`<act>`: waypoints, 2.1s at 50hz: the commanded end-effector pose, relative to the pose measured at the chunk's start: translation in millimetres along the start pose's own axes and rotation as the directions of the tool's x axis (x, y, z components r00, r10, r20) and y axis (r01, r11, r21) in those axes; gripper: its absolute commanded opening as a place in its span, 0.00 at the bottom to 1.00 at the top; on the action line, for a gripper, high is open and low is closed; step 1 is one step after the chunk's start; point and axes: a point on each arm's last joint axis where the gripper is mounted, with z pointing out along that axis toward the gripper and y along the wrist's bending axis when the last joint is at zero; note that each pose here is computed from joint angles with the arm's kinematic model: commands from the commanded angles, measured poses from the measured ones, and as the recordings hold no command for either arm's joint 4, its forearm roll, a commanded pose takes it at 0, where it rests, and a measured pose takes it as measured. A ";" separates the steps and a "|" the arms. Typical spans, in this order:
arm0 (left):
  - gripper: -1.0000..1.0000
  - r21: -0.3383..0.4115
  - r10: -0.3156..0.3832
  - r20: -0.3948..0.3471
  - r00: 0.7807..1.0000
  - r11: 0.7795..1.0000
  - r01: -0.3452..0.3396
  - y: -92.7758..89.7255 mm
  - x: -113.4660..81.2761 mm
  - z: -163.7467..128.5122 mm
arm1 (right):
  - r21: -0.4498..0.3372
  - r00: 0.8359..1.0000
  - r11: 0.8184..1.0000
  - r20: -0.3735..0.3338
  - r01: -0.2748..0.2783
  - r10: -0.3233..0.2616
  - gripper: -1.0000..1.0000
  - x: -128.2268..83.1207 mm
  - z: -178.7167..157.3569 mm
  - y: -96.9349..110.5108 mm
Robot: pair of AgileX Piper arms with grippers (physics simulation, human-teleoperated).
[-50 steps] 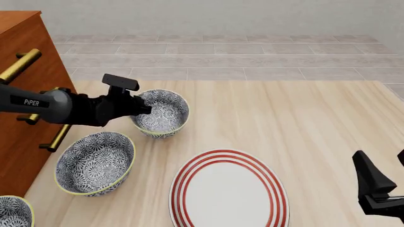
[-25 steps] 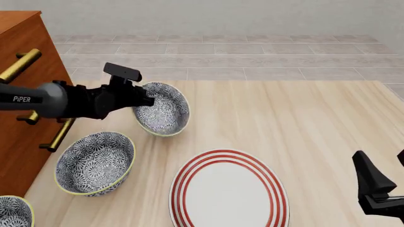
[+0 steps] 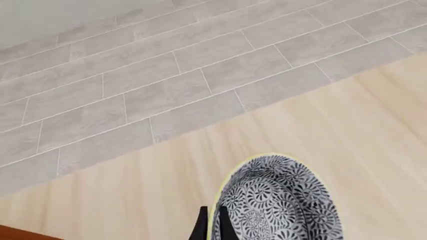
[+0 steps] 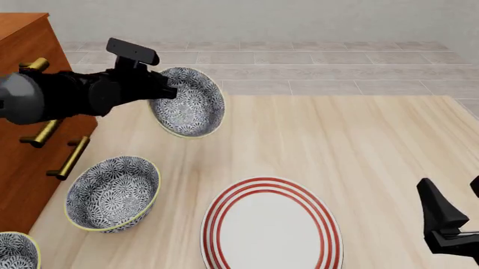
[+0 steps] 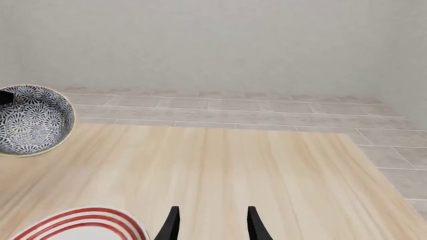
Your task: Pick up the bowl and put it in the front on the plate.
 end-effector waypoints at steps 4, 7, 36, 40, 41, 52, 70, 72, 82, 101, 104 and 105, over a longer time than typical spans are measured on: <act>0.00 0.008 0.030 0.072 0.997 1.000 -0.031 -3.5 -33.6 -36.9 | -0.003 1.000 1.000 0.000 0.001 -0.001 1.00 0.0 0.2 0.2; 0.00 0.021 0.040 0.081 0.996 0.999 -0.042 -8.2 -40.6 -45.3 | -0.004 1.000 1.000 0.000 0.001 -0.001 1.00 0.0 -0.2 0.2; 0.00 0.127 0.089 0.156 0.984 0.986 -0.109 -44.2 -56.4 -114.4 | -0.007 1.000 1.000 0.001 0.002 -0.002 1.00 0.1 -0.6 0.4; 0.00 0.141 0.104 0.149 0.983 0.982 -0.125 -49.5 -47.9 -115.0 | -0.007 1.000 1.000 0.002 0.001 -0.001 1.00 0.1 -0.8 0.5; 0.00 0.156 0.096 0.146 0.985 0.981 -0.119 -53.7 -46.5 -117.2 | -0.007 1.000 1.000 0.001 0.002 -0.002 1.00 0.0 -0.7 0.5; 0.00 0.216 0.102 0.163 0.981 0.967 -0.136 -68.3 -39.2 -145.0 | -0.009 1.000 1.000 -0.001 0.003 -0.003 1.00 0.1 -0.1 0.6; 0.00 0.336 0.111 0.169 0.979 0.928 -0.163 -92.3 -18.7 -184.3 | -0.009 1.000 1.000 0.000 0.004 -0.004 1.00 0.1 -0.5 0.6; 0.00 0.345 0.107 0.165 0.980 0.925 -0.159 -94.8 -14.7 -184.1 | -0.009 1.000 1.000 0.000 0.004 -0.004 1.00 0.1 -0.4 0.6; 0.00 0.424 0.062 0.124 0.990 0.899 -0.110 -113.9 4.7 -185.4 | -0.010 1.000 1.000 0.000 0.003 -0.003 1.00 0.1 -0.1 0.6; 0.00 0.480 0.002 0.049 0.999 0.877 -0.025 -135.6 30.8 -170.6 | -0.012 1.000 1.000 0.002 0.003 -0.003 1.00 -0.1 -0.6 0.8; 0.00 0.481 -0.010 0.039 0.999 0.877 -0.010 -136.6 34.0 -168.3 | -0.012 1.000 1.000 0.003 0.003 -0.003 1.00 -0.1 -0.7 0.8; 0.00 0.484 -0.019 0.040 0.999 0.875 -0.002 -136.6 33.7 -169.6 | -0.012 1.000 1.000 0.003 0.003 -0.003 1.00 -0.1 -0.7 0.8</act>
